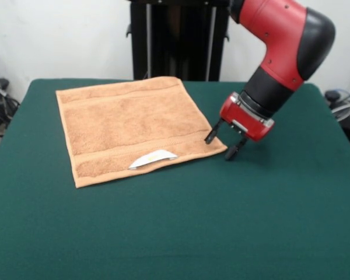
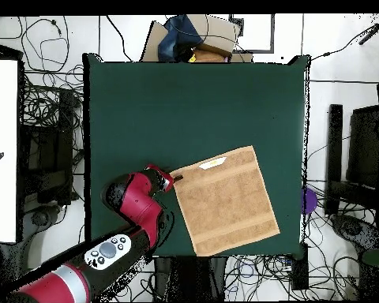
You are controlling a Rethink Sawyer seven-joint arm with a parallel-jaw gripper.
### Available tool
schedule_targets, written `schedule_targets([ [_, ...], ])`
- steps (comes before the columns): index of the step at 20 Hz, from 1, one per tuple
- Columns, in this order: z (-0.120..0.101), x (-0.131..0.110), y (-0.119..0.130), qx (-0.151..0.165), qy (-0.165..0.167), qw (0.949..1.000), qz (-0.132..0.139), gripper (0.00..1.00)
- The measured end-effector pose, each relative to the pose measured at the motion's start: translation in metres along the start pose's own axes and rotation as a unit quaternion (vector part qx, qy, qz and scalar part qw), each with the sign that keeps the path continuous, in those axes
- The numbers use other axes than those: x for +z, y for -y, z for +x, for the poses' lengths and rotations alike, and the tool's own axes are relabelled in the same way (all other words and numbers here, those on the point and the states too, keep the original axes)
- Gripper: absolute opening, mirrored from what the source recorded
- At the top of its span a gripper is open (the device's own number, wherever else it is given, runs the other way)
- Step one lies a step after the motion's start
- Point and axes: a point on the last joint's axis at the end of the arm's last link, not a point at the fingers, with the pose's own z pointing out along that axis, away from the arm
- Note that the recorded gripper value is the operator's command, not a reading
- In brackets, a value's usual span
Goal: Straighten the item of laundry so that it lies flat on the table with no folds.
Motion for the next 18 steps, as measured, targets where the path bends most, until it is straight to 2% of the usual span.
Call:
schedule_targets([
  [9, 0.0015, 0.0003, 0.0027, 0.035, -0.014, 0.9993, 0.001, 1.00],
  [18, -0.0002, 0.0020, 0.0050, 0.040, -0.015, 0.9991, 0.002, 1.00],
])
